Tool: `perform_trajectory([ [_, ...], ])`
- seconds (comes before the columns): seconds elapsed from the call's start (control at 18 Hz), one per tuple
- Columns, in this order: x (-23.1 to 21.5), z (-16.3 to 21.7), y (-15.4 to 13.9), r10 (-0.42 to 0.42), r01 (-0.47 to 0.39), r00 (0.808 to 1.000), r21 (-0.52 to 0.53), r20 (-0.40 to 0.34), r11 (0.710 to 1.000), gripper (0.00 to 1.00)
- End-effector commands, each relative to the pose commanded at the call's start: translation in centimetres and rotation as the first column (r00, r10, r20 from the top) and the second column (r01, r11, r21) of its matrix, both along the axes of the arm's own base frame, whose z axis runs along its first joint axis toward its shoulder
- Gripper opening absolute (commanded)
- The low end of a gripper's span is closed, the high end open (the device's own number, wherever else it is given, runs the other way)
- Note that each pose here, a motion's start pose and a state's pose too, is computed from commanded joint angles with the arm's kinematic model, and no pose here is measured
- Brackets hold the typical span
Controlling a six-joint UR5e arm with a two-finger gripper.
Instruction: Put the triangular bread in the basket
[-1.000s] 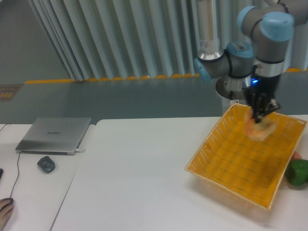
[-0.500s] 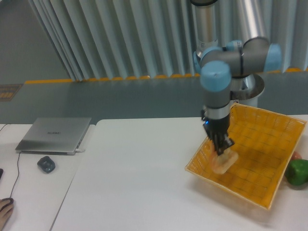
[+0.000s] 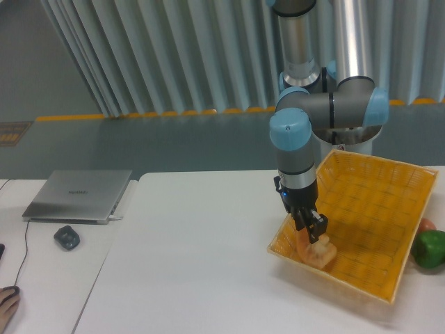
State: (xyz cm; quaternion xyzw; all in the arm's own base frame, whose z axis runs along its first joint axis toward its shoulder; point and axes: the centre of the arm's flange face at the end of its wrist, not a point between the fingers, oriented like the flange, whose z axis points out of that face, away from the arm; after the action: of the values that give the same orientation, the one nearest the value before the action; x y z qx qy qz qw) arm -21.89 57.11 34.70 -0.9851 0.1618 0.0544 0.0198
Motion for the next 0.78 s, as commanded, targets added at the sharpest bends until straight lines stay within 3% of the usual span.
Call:
perform_trajectory([
  [0.28,-3.6,2.5,-1.2,0.022,-0.022,1.000,0.035,-0.017,0.999,1.00],
  [0.44,-6.2,3.1,-2.5,-0.012,0.012,1.000,0.030,-0.013,0.999,1.00],
  [0.56,-7.9,4.0,-4.1,-0.142,0.142,0.990,0.018,0.007,0.990,1.00],
  [0.67,-10.3,5.1,-6.1,-0.305,0.305,0.952,0.000,-0.016,0.952,1.00],
  [0.78,-12.0,4.9,-7.5,-0.360,0.360,0.933,-0.019,-0.003,0.933,1.00],
])
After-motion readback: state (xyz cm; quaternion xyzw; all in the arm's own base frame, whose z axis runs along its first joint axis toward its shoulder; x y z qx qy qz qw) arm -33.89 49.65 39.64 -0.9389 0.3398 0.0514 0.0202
